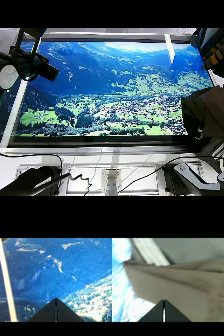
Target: Fold the clothes and pants, and hang the long-sleeved shirts on hangers.
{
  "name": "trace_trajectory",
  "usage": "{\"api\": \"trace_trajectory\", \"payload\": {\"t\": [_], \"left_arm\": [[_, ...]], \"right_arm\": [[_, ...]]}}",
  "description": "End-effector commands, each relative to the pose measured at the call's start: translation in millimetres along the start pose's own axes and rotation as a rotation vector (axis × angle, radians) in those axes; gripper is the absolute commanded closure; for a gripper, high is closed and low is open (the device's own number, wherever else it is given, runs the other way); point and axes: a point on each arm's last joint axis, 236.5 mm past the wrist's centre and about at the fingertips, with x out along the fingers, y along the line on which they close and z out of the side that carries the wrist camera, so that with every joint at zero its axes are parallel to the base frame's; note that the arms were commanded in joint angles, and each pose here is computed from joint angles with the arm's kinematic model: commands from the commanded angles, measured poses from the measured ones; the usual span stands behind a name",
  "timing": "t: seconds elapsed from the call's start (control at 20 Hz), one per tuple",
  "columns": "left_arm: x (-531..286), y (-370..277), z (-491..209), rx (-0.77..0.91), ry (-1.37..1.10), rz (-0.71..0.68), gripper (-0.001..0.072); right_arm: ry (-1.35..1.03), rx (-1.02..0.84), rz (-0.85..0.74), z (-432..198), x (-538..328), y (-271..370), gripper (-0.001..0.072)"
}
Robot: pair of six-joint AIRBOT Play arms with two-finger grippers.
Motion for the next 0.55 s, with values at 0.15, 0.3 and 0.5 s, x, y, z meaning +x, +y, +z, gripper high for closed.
{"api": "trace_trajectory", "payload": {"t": [0.15, 0.3, 0.5], "left_arm": [[-0.4, 0.5, 0.1, -0.001, -0.001, 0.001, 0.0694], [-0.4, 0.5, 0.1, -0.001, -0.001, 0.001, 0.0694], [-0.4, 0.5, 0.1, -0.001, -0.001, 0.001, 0.0694]], "right_arm": [[0.174, -0.492, 0.369, -80.3, 0.8, 144.5, 0.0697], [0.208, -0.733, 0.463, -128.8, -8.2, 193.7, 0.0697], [0.126, -0.878, 0.403, -139.8, -4.0, 212.7, 0.0697]]}}
